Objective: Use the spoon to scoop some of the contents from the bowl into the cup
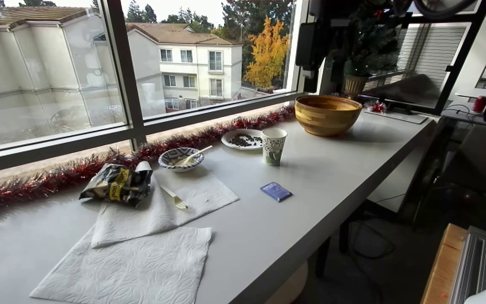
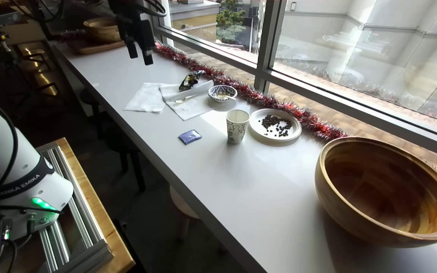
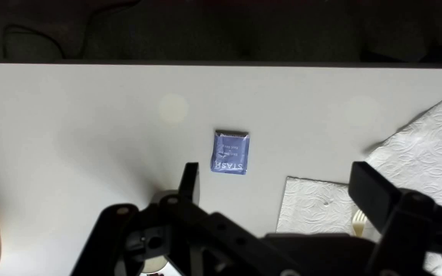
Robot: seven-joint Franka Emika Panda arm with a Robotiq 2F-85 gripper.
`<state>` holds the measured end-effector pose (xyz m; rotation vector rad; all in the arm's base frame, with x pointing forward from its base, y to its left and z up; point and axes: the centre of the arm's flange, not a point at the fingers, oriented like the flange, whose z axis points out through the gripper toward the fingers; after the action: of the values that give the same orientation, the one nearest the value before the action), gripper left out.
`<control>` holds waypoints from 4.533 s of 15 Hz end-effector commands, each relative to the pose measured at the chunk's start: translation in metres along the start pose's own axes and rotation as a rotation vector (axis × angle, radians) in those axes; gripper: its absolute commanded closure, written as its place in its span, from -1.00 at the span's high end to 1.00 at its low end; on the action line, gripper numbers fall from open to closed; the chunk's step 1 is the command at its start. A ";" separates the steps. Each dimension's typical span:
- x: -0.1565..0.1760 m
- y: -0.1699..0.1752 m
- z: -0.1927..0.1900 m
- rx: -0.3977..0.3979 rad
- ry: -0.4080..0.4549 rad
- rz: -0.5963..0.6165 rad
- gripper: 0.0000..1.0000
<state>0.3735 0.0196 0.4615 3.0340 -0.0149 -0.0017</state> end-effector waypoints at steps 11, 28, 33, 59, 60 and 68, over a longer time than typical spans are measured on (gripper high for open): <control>0.155 -0.006 0.079 0.121 -0.027 0.608 1.00; 0.276 -0.021 0.130 0.265 -0.129 1.124 1.00; 0.281 -0.020 0.131 0.286 -0.144 1.142 1.00; 0.375 0.015 0.252 0.423 -0.377 1.543 1.00; 0.377 0.015 0.253 0.425 -0.374 1.548 1.00; 0.390 0.010 0.268 0.458 -0.375 1.562 0.28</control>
<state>0.7450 -0.0243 0.2009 2.3933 -2.4296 -0.4396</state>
